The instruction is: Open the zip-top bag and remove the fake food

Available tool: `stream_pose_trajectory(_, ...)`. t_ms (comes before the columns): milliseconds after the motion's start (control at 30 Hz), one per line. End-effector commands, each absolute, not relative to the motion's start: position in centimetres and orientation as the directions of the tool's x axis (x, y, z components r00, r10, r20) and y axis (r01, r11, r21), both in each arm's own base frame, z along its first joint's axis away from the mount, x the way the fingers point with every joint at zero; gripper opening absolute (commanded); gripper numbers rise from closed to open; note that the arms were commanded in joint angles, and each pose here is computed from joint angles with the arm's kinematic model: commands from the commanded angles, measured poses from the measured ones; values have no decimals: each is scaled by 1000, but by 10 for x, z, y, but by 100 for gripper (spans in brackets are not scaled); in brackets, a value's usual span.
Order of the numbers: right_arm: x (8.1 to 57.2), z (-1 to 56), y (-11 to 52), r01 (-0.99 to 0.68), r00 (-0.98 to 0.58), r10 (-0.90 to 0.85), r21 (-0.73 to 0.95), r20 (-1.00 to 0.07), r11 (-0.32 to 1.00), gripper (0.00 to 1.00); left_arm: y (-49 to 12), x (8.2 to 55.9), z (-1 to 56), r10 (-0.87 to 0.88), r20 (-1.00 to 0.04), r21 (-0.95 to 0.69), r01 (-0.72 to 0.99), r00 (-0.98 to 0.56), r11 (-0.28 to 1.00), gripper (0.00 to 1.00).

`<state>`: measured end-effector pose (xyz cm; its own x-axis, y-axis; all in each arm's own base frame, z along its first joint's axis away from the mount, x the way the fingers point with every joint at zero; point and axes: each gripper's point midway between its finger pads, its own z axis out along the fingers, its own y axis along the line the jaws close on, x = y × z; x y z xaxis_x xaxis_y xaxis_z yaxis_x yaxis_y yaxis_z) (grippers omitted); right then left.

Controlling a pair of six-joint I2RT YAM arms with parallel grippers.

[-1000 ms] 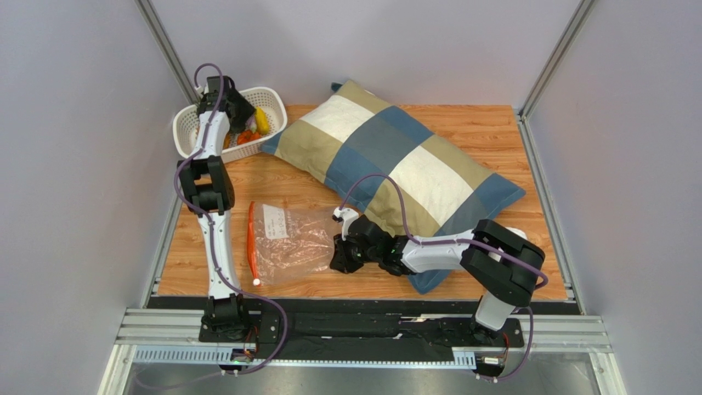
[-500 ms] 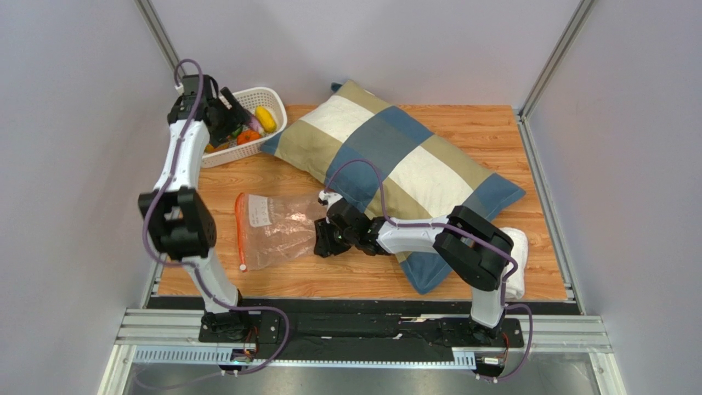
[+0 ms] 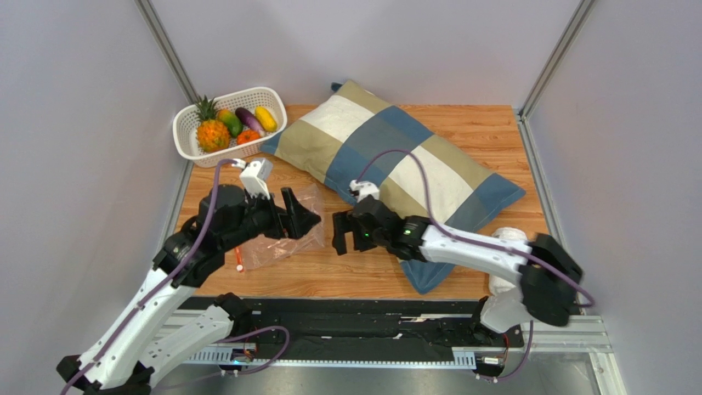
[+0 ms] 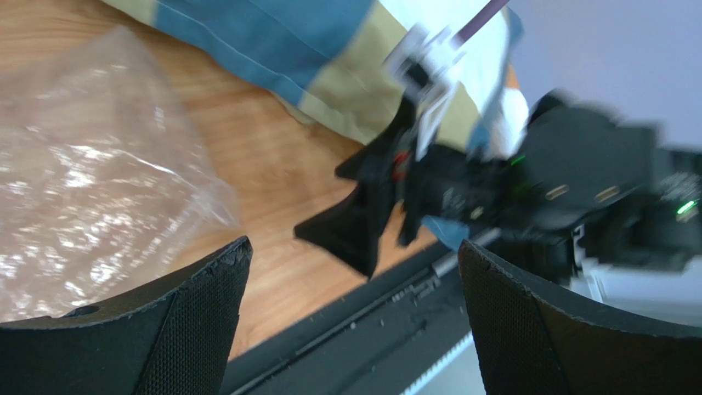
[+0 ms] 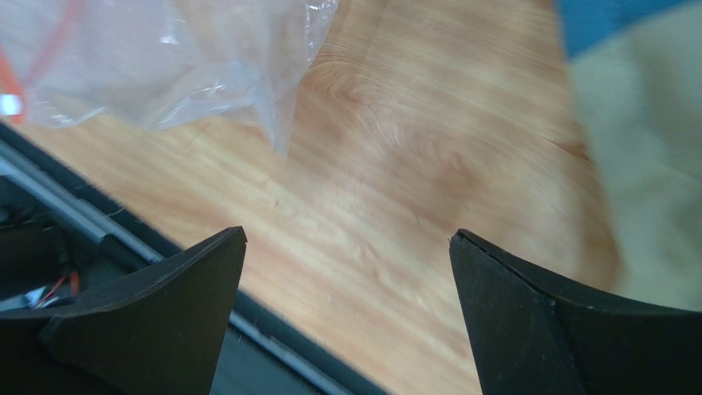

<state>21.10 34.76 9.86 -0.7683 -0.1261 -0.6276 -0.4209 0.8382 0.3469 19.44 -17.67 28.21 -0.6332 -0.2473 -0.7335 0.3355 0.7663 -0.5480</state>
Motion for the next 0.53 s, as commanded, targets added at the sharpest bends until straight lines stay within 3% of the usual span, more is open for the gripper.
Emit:
stream_pose_trajectory(0, 199, 174, 280, -340, -666, 15, 322, -745, 884, 100, -186, 163, 293, -243, -772, -548, 422, -587, 722, 98)
stream_pose_trajectory(200, 179, 246, 190, -248, -547, 195, 381, -814, 891, 100, -198, 132, 297, -165, -817, -518, 576, -553, 633, 99)
stream_pose_trajectory(333, 163, 279, 135, -227, -459, 284, 420, -842, 879, 100, -183, 121, 331, -217, -877, -468, 662, -428, 586, 99)
stream_pose_trajectory(500, 155, 286, 114, -215, -436, 322, 444, -841, 870, 100, -180, 111, 355, -219, -912, -410, 735, -347, 540, 99)
